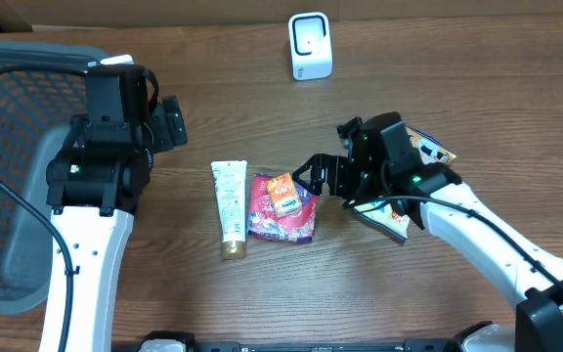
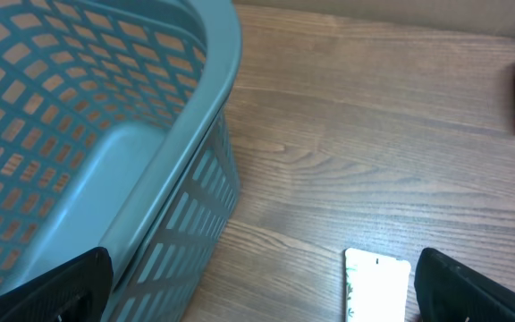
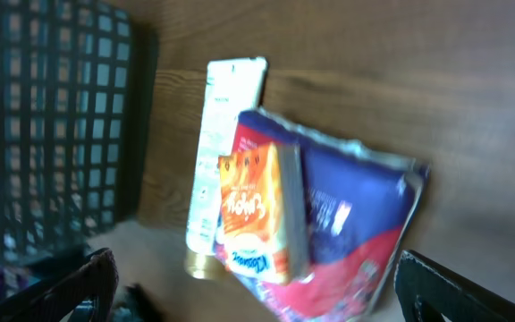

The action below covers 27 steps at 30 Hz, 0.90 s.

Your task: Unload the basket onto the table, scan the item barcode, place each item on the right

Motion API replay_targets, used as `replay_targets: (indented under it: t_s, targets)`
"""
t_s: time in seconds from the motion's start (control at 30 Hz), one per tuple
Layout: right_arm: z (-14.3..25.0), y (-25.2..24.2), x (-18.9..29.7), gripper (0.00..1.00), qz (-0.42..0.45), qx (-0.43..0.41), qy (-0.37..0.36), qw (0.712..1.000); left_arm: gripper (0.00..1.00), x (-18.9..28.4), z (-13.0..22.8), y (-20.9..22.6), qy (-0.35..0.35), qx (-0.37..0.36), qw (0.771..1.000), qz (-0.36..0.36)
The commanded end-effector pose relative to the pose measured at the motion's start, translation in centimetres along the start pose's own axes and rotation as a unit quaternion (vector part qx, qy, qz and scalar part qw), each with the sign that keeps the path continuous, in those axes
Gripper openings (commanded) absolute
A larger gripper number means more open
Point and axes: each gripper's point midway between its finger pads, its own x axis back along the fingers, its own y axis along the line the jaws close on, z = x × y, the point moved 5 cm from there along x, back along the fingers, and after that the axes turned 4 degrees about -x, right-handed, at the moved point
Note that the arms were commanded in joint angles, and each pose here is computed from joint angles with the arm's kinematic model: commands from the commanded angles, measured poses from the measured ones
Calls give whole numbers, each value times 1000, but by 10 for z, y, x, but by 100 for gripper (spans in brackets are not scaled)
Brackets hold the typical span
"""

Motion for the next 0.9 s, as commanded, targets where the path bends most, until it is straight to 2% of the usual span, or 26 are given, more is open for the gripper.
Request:
replay_targets:
  t_s: [0.0, 0.07, 0.17, 0.2, 0.23, 0.27, 0.3, 0.33, 0.4, 0.47, 0.53, 0.6, 0.73, 0.87]
  targets:
    - [-5, 36, 5, 100, -46, -72, 5, 996, 100, 6, -4, 4, -8, 11, 1000, -6]
    - [-7, 47, 7, 100, -76, -38, 7, 996, 100, 6, -4, 4, -9, 11, 1000, -6]
    - [-7, 58, 9, 100, -109, -101, 26, 989, 100, 6, -5, 4, -11, 12, 1000, -6]
    - [-9, 67, 11, 92, -133, -87, 29, 987, 100, 6, -6, 5, -13, 15, 1000, -8]
    - [-10, 73, 14, 79, -147, -93, 34, 984, 100, 6, -7, 6, -14, 26, 999, -10]
    - [-10, 73, 15, 73, -139, -142, 40, 979, 100, 6, -8, 9, -16, 39, 999, -13]
    - [-10, 73, 16, 73, -127, -197, 44, 971, 100, 5, -9, 13, -19, 51, 998, -15]
    - [-9, 71, 16, 74, -106, -253, 48, 960, 100, 4, -10, 16, -21, 62, 998, -19]
    - [-8, 67, 18, 86, -61, -331, 37, 941, 100, 2, -11, 24, -21, 77, 997, -19]
    - [-6, 60, 23, 88, -3, -406, 12, 914, 100, 0, -11, 28, -16, 87, 996, -8]
    - [-6, 57, 32, 98, 52, -457, -29, 887, 100, -2, -10, 33, -11, 96, 995, 1]
    - [-4, 58, 38, 99, 80, -489, -54, 867, 100, -3, -10, 33, -8, 101, 995, 13]
    - [-11, 61, 42, 100, 99, -501, -119, 851, 100, -3, -10, 28, -7, 101, 994, 32]
    - [-9, 35, 9, 99, 157, -507, -109, 841, 100, -3, -10, 28, -6, 101, 994, 32]
